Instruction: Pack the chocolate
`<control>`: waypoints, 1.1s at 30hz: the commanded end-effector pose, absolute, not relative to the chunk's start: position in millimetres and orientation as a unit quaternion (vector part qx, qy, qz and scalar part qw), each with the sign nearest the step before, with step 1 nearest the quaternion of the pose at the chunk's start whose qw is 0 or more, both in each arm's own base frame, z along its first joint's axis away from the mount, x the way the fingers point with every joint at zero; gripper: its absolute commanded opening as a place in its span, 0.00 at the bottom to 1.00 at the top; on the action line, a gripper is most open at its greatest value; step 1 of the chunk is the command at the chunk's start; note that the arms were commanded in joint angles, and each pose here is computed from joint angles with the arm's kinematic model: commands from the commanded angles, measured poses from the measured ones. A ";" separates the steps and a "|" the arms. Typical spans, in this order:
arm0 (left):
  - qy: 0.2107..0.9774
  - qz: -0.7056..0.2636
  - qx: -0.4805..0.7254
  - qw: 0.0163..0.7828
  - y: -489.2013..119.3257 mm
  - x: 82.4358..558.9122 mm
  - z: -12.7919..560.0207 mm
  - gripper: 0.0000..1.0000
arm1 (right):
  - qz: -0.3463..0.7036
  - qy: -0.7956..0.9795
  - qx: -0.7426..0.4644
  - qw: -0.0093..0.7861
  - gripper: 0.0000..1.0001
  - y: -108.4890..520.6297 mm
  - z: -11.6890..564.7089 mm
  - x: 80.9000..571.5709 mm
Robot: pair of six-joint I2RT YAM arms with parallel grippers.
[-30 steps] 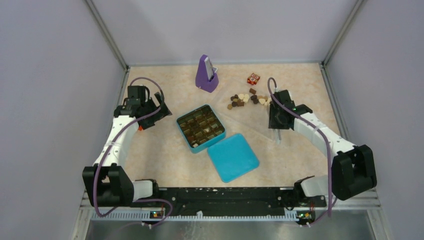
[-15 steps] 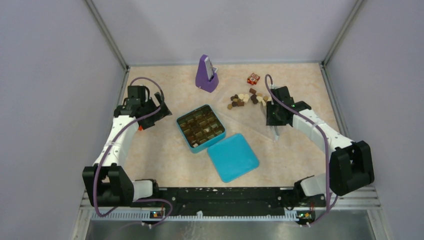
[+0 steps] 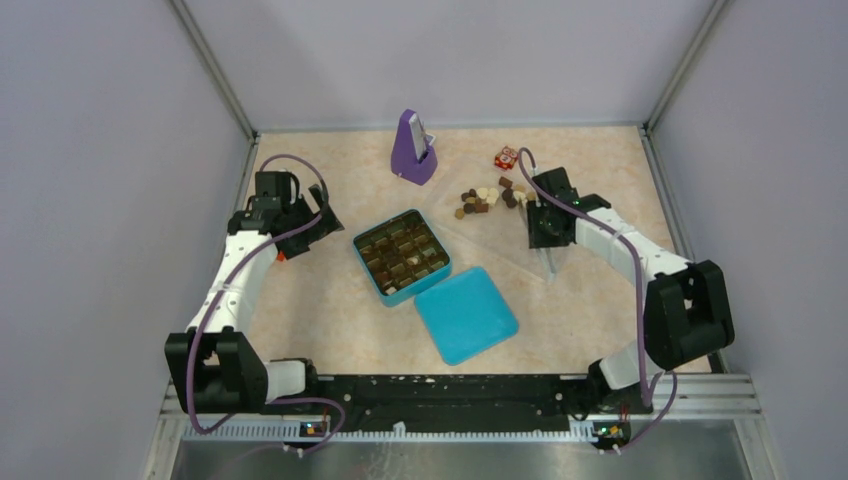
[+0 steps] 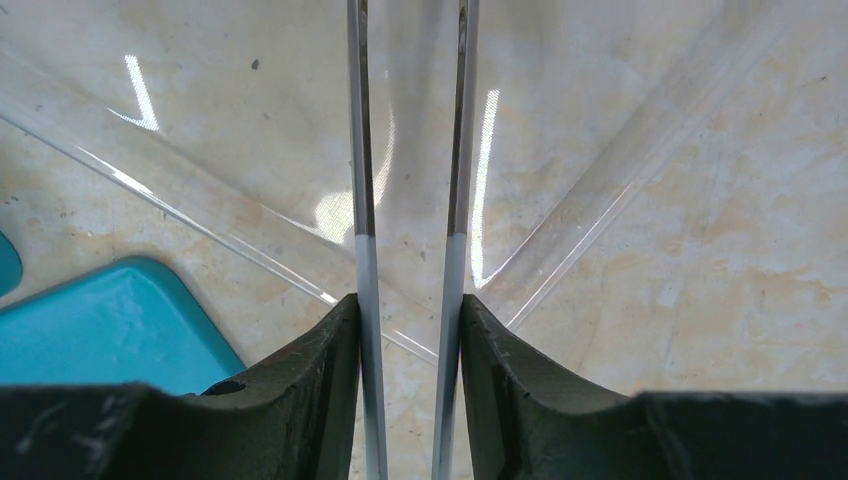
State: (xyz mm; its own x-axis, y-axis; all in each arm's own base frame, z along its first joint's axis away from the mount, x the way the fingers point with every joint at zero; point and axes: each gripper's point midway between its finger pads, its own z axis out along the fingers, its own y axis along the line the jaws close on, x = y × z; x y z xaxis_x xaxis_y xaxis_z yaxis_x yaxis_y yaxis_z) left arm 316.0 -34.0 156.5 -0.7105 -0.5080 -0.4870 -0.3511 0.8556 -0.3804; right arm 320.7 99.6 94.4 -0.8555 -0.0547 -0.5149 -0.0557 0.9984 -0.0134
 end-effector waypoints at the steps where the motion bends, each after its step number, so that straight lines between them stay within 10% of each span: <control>1: 0.907 -0.128 -0.229 0.329 -29.0 326.1 172.0 0.99 | -0.003 0.952 -0.031 0.304 0.35 99.0 115.7 343.4; 9: 0.907 -0.127 -0.230 0.329 -28.6 327.1 171.6 0.99 | 0.016 0.949 -0.034 0.312 0.00 102.0 133.4 334.0; 33: 0.906 -0.121 -0.235 0.332 -25.9 325.8 175.0 0.99 | 0.203 0.885 -0.250 0.335 0.00 310.0 229.0 251.7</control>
